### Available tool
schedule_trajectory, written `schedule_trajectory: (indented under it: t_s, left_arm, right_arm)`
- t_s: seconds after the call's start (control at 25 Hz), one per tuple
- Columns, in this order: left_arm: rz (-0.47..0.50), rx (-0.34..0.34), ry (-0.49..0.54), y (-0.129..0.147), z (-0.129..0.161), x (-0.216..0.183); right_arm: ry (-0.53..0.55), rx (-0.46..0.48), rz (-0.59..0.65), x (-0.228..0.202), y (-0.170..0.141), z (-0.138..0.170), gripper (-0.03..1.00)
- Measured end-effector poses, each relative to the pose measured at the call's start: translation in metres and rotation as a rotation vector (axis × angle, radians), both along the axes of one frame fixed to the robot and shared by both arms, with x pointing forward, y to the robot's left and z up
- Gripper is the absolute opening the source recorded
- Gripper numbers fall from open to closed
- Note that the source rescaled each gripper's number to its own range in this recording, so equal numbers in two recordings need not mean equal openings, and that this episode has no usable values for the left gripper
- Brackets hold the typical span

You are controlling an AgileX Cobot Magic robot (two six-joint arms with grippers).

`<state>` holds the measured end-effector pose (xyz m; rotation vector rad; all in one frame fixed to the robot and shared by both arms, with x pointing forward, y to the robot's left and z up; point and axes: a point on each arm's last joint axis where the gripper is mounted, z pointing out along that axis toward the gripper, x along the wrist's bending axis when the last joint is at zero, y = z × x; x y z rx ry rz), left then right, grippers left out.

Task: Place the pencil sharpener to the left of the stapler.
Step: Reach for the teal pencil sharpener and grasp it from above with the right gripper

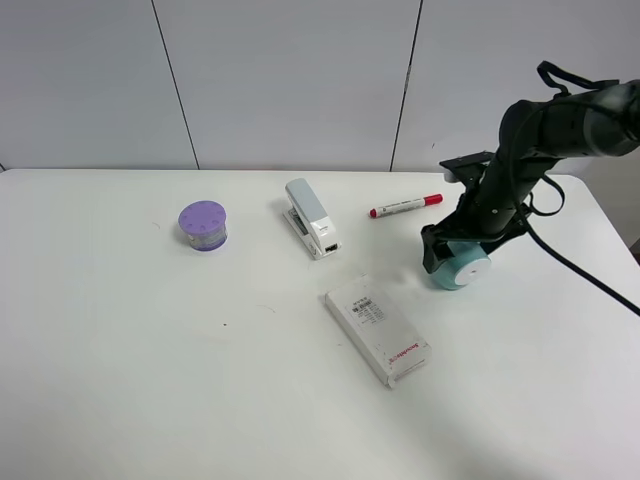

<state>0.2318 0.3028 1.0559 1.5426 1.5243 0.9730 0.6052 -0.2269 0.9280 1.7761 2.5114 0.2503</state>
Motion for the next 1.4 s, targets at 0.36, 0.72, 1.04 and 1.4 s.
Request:
schedule_trajectory:
  t_s: [0.36, 0.72, 1.04, 1.4]
  left_arm:
    - [0.000, 0.000, 0.000, 0.000, 0.000, 0.000]
    - [0.000, 0.000, 0.000, 0.000, 0.000, 0.000]
    - [0.000, 0.000, 0.000, 0.000, 0.000, 0.000]
    - [0.000, 0.000, 0.000, 0.000, 0.000, 0.000]
  right_arm:
    - [-0.016, -0.021, 0.014, 0.001, -0.002, 0.000, 1.00]
    - [-0.014, -0.029, 0.015, 0.002, -0.001, -0.004, 1.00]
    - [-0.010, -0.044, 0.032, -0.001, 0.003, -0.015, 1.00]
    - [-0.006, -0.050, 0.033, 0.002, 0.003, -0.027, 1.00]
